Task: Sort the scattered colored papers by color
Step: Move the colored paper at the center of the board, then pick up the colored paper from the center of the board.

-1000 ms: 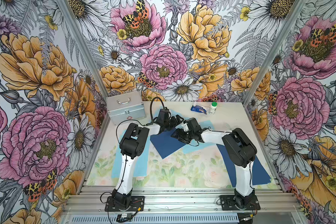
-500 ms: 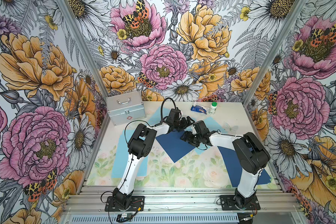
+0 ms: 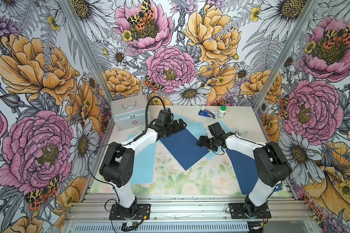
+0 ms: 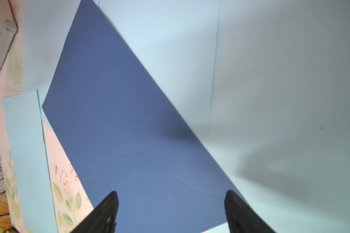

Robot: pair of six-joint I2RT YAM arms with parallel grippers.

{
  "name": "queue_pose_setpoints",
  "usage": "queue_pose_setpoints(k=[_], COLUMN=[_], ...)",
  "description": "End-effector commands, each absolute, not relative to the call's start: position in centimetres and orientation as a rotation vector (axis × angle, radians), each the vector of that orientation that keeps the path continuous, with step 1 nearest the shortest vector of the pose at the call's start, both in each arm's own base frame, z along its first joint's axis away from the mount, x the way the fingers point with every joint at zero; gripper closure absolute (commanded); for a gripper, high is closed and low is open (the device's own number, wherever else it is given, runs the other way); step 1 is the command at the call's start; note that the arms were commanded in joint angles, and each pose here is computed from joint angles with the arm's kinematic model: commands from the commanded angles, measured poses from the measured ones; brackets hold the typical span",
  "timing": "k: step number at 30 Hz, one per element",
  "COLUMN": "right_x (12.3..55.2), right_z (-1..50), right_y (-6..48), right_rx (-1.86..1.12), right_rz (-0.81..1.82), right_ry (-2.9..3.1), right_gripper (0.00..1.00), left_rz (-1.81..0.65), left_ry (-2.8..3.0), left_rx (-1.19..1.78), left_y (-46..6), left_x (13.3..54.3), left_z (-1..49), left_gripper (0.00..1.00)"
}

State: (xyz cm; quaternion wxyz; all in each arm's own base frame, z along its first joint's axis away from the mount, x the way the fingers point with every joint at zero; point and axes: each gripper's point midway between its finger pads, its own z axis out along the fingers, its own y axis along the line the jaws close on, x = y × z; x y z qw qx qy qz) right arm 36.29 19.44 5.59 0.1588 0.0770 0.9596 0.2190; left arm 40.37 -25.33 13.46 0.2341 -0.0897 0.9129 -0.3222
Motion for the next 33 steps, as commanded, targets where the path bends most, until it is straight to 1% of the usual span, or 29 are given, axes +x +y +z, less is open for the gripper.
queue_pose_setpoints(k=[1,8,18,20,23,30,33], right_x=[35.4,34.0,33.6,33.5,33.4,32.5,31.9], right_z=[4.9,3.0,1.2,0.9,0.5,0.1,-0.4], right_y=[17.7,16.8,17.4,18.1,18.9,21.2,22.5], right_rx=[0.222,0.260,0.280,0.273,0.287,0.281,0.286], right_rz=[0.542,0.536,0.583,0.630,0.701,0.807,0.896], right_ry=[2.802,2.859,2.910,2.923,2.931,2.953,2.962], right_gripper=[0.16,0.15,0.15,0.14,0.14,0.14,0.14], left_rz=[-0.801,-0.712,-0.601,-0.605,-0.604,-0.680,-0.706], left_ry=[2.599,2.622,2.739,2.743,2.791,2.824,2.833], left_rx=[-0.273,-0.302,-0.338,-0.335,-0.338,-0.337,-0.327], left_y=[-24.0,-21.8,-20.5,-20.7,-21.0,-22.2,-22.9], left_x=[38.0,37.8,36.4,36.4,35.9,35.6,35.4], left_z=[10.4,8.5,3.2,3.0,1.1,-0.2,-0.6], left_gripper=[0.01,0.01,0.01,0.01,0.01,0.02,0.01])
